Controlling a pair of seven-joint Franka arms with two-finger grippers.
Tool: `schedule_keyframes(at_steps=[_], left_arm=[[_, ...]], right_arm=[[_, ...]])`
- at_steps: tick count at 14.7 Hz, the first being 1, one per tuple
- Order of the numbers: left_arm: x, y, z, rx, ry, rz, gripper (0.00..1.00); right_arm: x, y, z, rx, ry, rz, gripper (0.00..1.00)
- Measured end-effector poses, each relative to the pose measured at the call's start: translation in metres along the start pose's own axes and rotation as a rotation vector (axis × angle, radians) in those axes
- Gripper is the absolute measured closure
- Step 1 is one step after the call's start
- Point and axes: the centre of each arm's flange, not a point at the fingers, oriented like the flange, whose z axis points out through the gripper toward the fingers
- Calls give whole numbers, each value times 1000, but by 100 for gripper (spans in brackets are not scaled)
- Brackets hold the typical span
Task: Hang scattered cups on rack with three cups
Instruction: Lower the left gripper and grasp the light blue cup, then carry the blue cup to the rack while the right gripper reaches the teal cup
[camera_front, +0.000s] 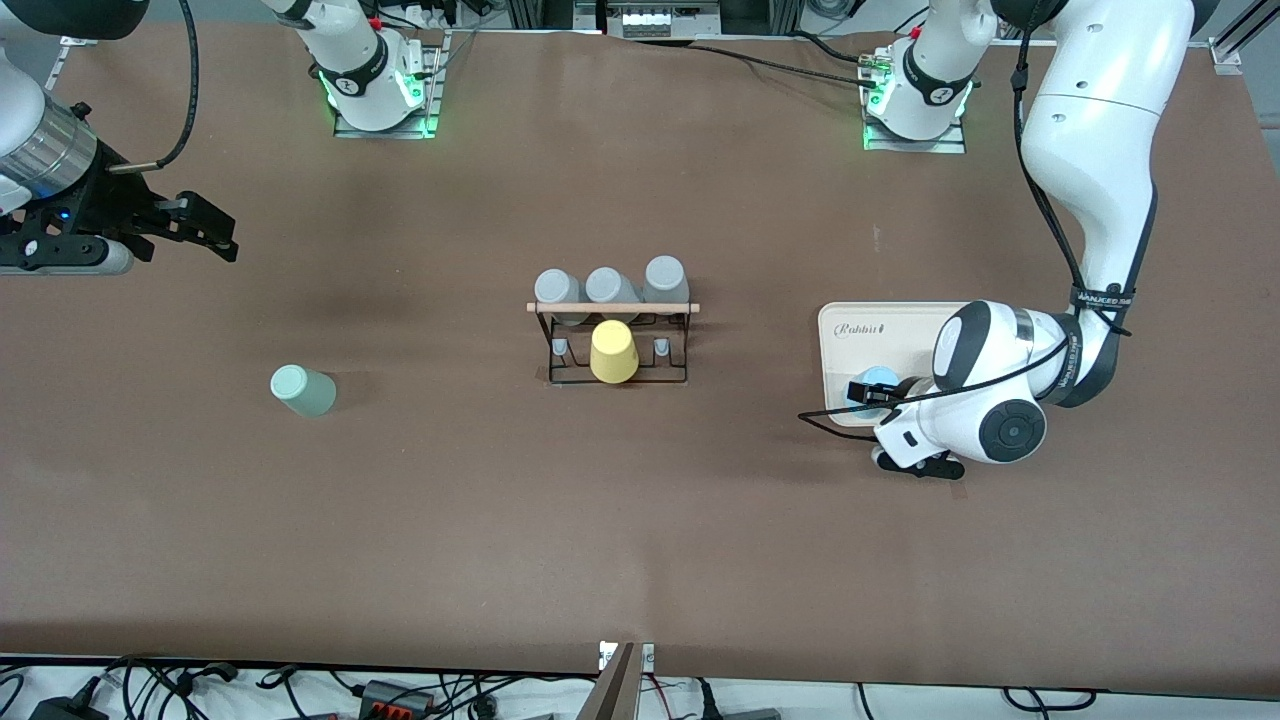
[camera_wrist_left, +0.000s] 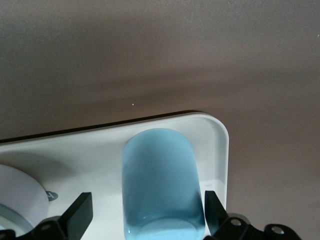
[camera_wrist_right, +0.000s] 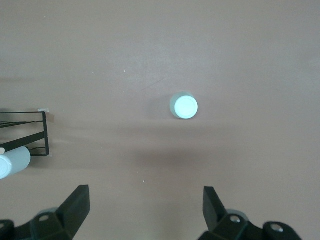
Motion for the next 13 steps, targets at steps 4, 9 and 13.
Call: schedule_keyframes(at_steps=[4, 9, 13], left_arm=[[0, 6, -3, -1, 6, 11, 34], [2, 40, -27, -15, 54, 63, 35], [1, 86, -65, -44, 128, 125, 35]], right_arm=[[-1, -7, 0, 0, -2, -13, 0], [1, -10, 5, -1, -13, -17, 0], [6, -10, 17, -1, -33, -17, 0]])
